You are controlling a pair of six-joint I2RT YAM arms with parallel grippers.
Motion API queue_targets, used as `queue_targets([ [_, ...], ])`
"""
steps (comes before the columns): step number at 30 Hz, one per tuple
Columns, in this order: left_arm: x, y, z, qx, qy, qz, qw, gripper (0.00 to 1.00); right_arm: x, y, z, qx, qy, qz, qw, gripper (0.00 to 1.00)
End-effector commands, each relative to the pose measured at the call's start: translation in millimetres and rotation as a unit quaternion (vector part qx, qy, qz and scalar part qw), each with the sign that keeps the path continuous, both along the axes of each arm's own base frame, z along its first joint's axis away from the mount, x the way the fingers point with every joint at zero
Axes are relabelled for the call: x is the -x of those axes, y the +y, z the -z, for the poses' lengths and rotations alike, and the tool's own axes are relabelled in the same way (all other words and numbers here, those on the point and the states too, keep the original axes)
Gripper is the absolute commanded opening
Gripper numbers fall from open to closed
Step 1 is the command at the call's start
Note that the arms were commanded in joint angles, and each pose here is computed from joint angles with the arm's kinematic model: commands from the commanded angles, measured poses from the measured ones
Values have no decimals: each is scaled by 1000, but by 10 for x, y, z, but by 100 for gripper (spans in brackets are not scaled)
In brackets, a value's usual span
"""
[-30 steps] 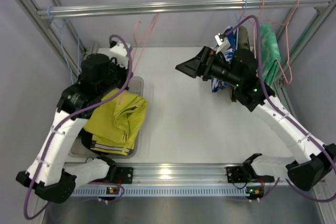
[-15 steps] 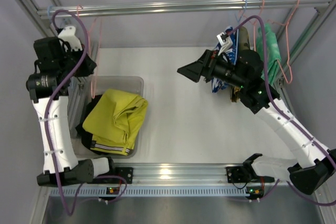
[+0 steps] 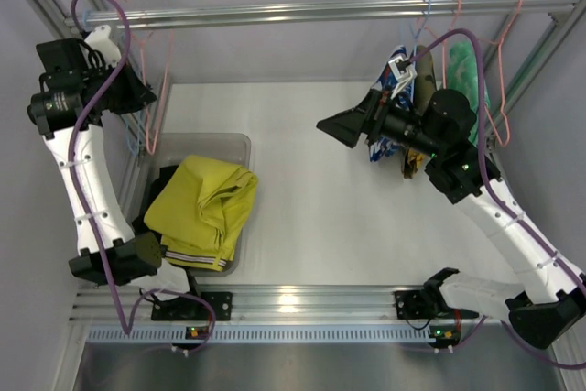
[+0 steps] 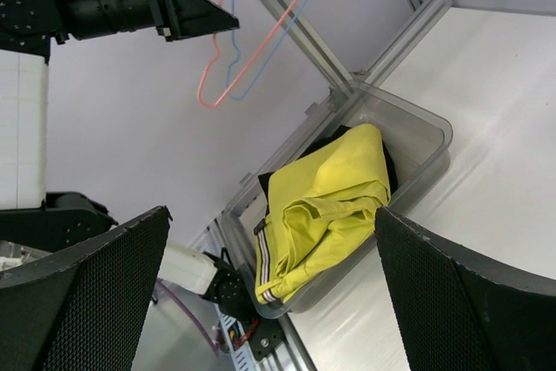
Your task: Remove the trousers from the hanger
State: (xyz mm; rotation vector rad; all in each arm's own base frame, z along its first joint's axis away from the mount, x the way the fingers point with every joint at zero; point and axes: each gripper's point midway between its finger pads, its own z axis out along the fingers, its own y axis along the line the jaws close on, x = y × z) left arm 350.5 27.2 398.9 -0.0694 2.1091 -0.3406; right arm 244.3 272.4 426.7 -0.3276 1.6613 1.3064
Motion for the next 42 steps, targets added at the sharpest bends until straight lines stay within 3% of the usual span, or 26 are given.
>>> queue_targets([
  [1, -68, 45, 92, -4, 18, 4, 1000, 0, 55, -58, -116, -8, -20, -5, 1000, 99],
  [13, -304, 180, 358, -12, 46, -2, 999, 0, 4, -72, -37, -14, -3, -6, 1000, 100],
  [16, -265, 161, 318, -17, 32, 2, 999, 26, -7, -69, -21, -13, -1, -6, 1000, 100],
  [17, -264, 151, 281, -20, 21, 5, 1000, 44, -6, -69, -31, -14, -1, -6, 1000, 99],
  [20, -180, 162, 204, -36, 8, 0, 999, 63, -9, -63, -21, -13, -1, -8, 1000, 99],
  [21, -153, 164, 186, -43, 4, 2, 999, 74, -5, -65, -23, -13, 0, -8, 1000, 99],
  [23, -61, 156, 142, -52, -3, -1, 999, 84, 4, -73, -30, -14, -2, -7, 1000, 99],
  [24, -26, 150, 118, -57, -8, 0, 998, 98, 8, -75, -32, -13, -3, -7, 1000, 100],
  [33, 553, -77, -270, -119, -111, 37, 986, 99, -7, -277, -53, 28, -46, 46, 998, 100],
  [38, 811, -126, -433, -155, -147, 40, 976, 99, -111, -728, -135, 57, -94, 134, 985, 99],
  [42, 801, -285, -561, -131, -161, 78, 975, 99, -181, -1220, -255, 77, -138, 224, 962, 99],
])
